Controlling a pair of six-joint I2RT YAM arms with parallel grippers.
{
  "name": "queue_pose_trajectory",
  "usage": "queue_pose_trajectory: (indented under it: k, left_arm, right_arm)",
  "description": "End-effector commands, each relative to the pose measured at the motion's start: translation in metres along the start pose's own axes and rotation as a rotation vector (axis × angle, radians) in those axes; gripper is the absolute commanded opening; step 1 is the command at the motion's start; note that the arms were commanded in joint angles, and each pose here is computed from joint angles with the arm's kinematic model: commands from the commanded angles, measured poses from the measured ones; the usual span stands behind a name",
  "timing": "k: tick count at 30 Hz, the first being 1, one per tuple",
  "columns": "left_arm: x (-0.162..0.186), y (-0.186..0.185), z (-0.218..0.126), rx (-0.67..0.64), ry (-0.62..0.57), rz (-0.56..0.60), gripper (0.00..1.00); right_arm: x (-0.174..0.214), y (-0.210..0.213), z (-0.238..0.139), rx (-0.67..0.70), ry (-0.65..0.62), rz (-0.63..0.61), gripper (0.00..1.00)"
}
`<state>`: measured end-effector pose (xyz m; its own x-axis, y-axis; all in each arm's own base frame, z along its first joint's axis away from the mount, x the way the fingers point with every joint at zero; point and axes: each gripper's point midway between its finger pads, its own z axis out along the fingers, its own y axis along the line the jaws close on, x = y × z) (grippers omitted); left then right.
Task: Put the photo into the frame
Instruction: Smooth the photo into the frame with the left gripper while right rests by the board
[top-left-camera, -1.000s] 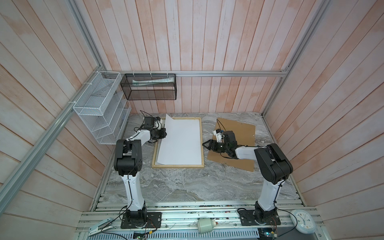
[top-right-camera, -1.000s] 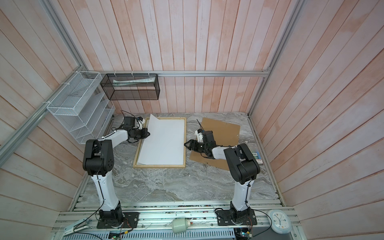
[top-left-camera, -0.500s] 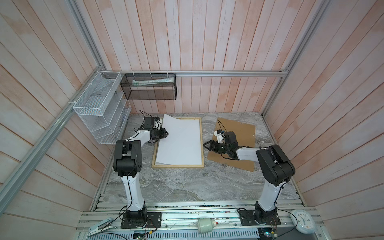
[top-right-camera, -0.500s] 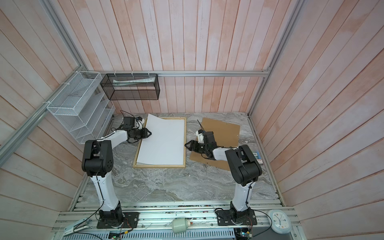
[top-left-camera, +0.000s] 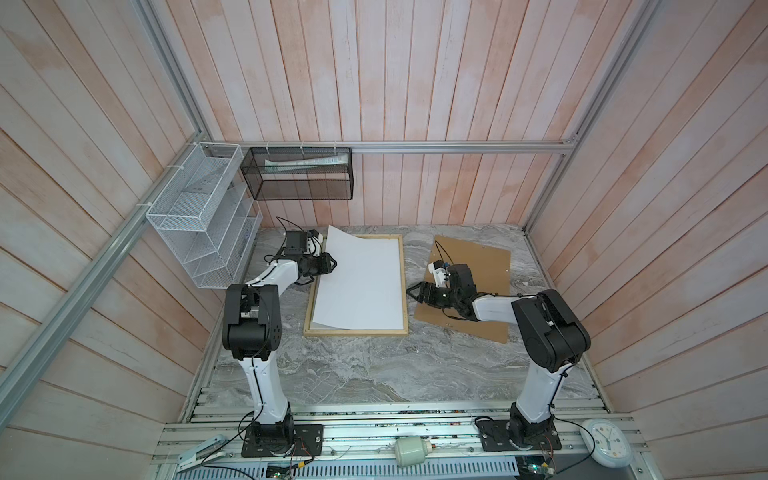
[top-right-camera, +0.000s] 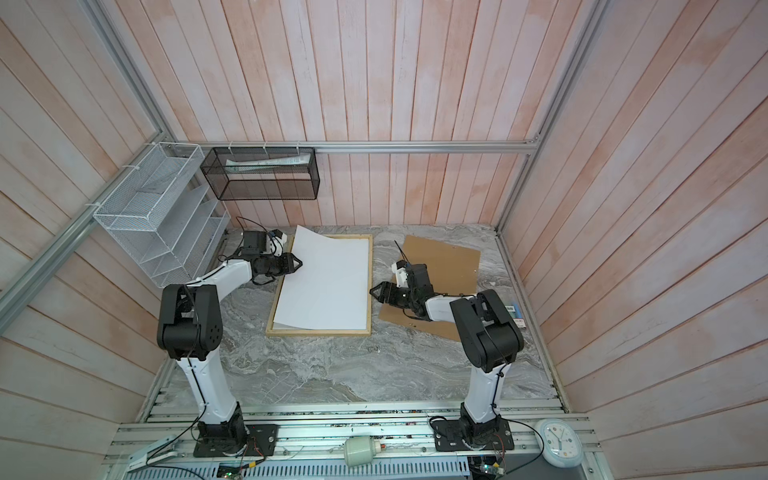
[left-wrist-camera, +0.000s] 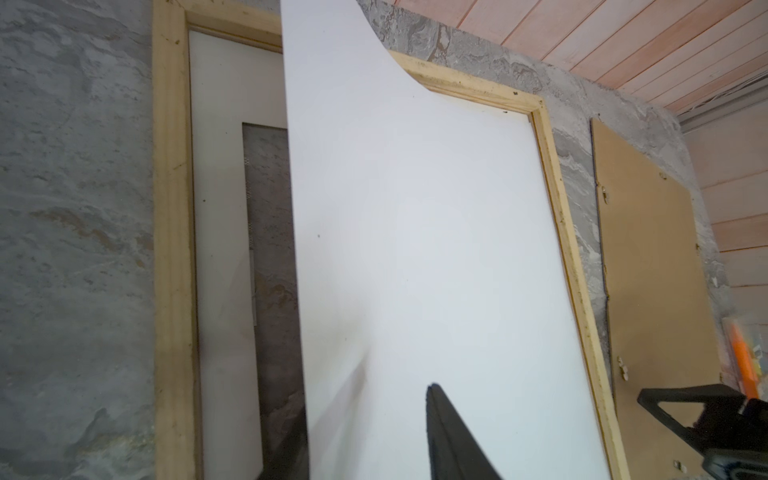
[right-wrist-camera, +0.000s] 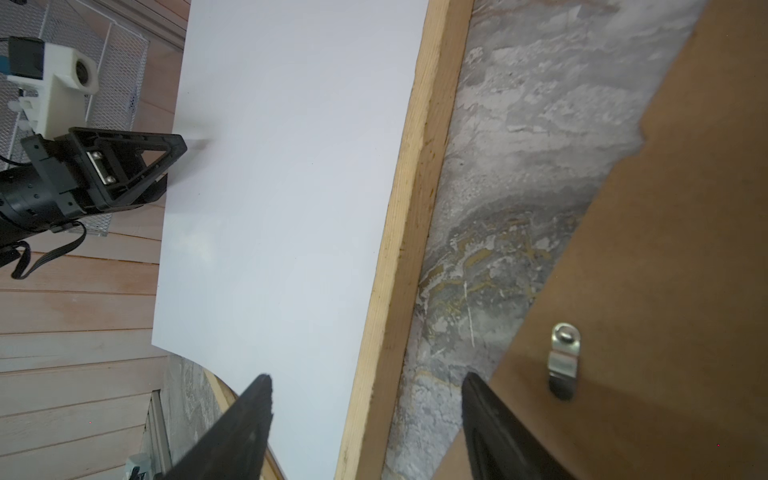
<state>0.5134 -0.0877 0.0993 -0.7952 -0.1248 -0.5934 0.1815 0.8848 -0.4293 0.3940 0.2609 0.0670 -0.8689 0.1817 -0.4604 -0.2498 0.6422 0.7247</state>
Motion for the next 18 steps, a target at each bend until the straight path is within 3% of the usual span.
queue_pose_trajectory:
  k: [1,18]
  left_arm:
    - [-0.002,-0.0112,-0.0108,0.024,-0.009,0.013,0.41]
    - [-0.0038,-0.0133,-0.02,0.013,-0.024,0.014,0.42]
  right_arm:
    - [0.0006,0.007,-0.0045,-0.013,-0.002,-0.003,0.72]
    - [0.004,0.0051,-0.0053,-0.012,0.0,0.001,0.72]
